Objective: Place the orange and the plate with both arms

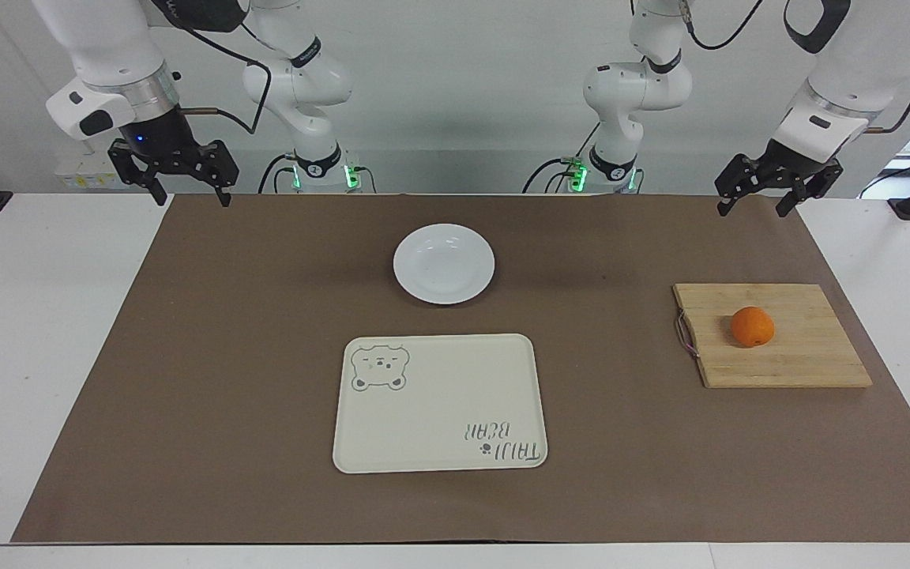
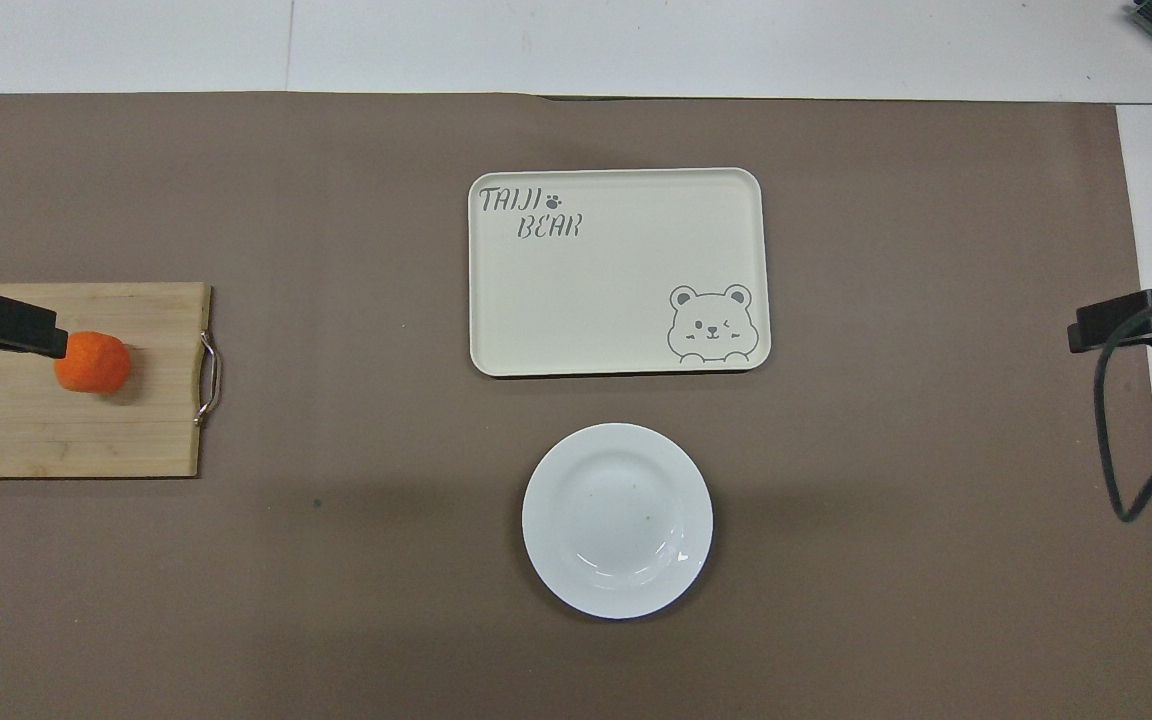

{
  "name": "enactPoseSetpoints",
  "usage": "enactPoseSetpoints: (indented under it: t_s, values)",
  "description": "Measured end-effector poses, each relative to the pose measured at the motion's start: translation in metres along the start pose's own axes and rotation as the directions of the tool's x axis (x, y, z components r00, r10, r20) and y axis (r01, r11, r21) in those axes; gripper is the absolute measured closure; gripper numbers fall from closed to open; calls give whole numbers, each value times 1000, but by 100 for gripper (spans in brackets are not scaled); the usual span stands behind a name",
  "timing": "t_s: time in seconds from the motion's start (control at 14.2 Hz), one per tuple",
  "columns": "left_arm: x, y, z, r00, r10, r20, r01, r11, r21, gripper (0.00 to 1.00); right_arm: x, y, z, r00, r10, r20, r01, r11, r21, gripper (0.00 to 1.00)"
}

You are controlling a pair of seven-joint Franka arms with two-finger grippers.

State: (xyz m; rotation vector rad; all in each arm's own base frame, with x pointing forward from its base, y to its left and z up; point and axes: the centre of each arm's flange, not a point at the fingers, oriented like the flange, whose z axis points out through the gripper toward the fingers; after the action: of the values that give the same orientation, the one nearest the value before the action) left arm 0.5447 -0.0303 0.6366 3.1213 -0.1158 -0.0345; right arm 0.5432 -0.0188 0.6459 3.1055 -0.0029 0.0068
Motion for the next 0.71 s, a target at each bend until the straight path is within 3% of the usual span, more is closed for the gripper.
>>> enactPoseSetpoints:
  t_s: [0.71]
  values:
    - [0,3,0,1000,6,1,-6,1000,0,0,0,0,0,1000,0,0,0,1000,0,0]
